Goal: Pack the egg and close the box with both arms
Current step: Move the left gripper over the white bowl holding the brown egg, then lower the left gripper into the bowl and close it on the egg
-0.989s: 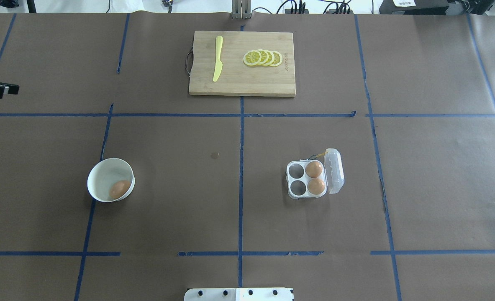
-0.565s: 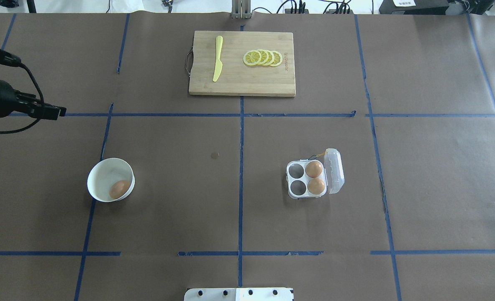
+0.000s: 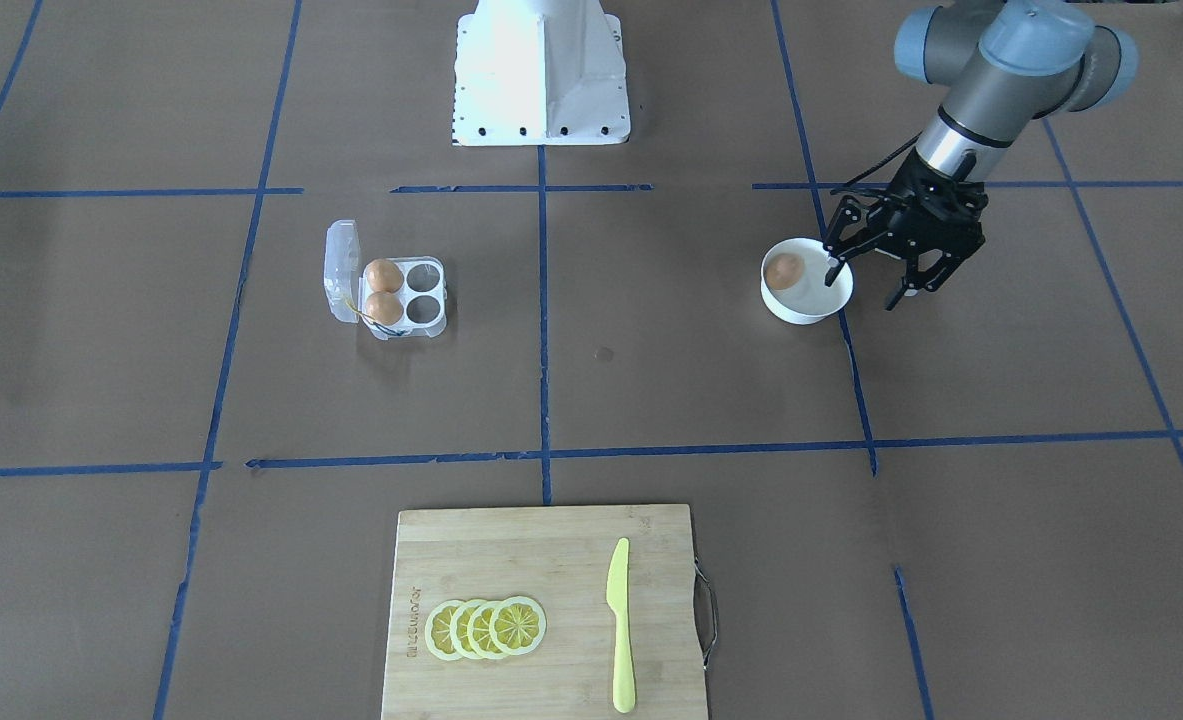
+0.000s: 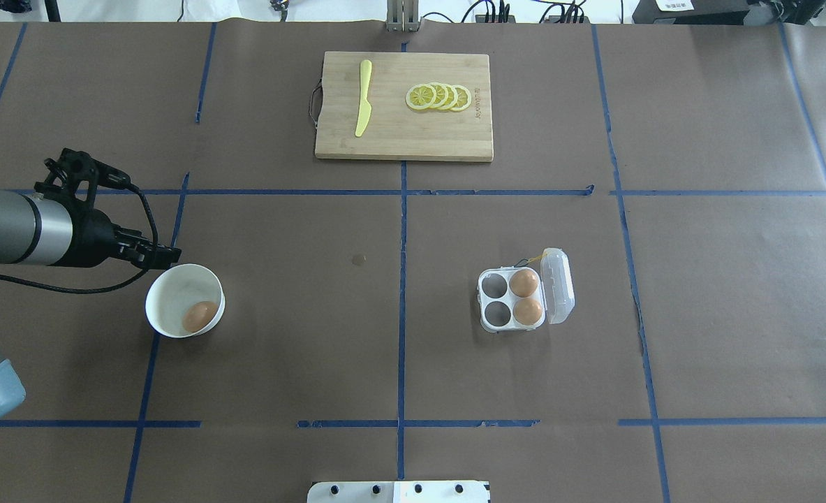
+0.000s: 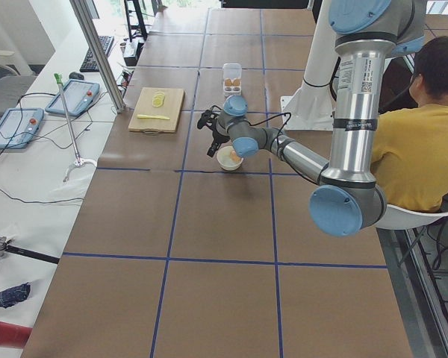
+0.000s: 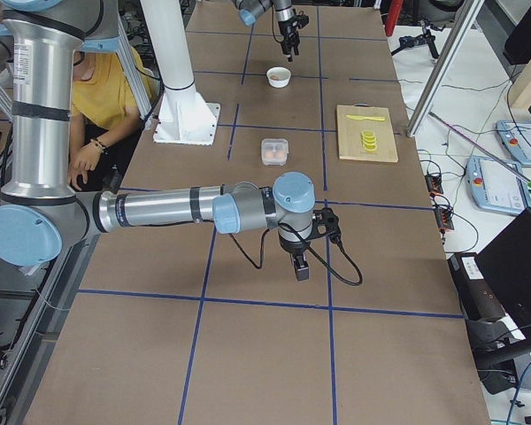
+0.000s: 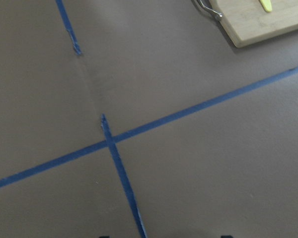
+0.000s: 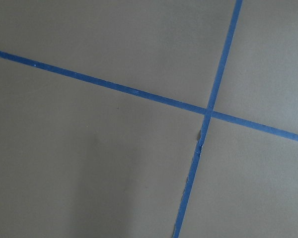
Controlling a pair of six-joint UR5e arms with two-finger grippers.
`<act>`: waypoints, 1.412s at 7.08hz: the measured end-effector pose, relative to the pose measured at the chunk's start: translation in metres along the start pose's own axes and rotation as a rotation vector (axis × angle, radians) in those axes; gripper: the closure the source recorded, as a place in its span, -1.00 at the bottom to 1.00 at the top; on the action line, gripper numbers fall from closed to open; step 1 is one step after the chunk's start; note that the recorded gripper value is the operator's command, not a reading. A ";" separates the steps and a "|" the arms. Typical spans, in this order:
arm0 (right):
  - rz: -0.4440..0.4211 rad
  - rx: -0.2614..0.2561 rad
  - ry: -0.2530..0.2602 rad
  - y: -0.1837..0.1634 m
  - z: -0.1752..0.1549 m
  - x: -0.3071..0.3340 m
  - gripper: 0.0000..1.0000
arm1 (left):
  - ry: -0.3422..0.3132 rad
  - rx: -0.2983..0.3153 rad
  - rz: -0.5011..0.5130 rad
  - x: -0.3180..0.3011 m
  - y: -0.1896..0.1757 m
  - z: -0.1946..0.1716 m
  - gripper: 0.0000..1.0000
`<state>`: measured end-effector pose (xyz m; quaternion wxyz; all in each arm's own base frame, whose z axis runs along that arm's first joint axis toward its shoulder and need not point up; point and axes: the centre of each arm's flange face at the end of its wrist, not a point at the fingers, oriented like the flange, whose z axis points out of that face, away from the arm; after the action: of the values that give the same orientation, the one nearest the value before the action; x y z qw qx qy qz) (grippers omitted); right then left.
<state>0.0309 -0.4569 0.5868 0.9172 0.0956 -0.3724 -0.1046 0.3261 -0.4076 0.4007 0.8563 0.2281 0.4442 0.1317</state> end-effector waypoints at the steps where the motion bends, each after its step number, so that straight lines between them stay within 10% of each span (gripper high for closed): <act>1: 0.000 0.001 0.000 -0.001 0.000 0.000 -1.00 | 0.011 -0.018 0.012 0.010 0.007 0.007 -0.35; 10: -0.002 0.001 0.000 -0.002 0.000 0.000 -1.00 | 0.033 -0.108 0.058 0.033 0.039 0.048 -0.36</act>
<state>0.0307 -0.4586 0.5859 0.9171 0.0965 -0.3722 -0.1052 0.3835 -0.3730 0.4209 0.8559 0.1920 0.4436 0.1838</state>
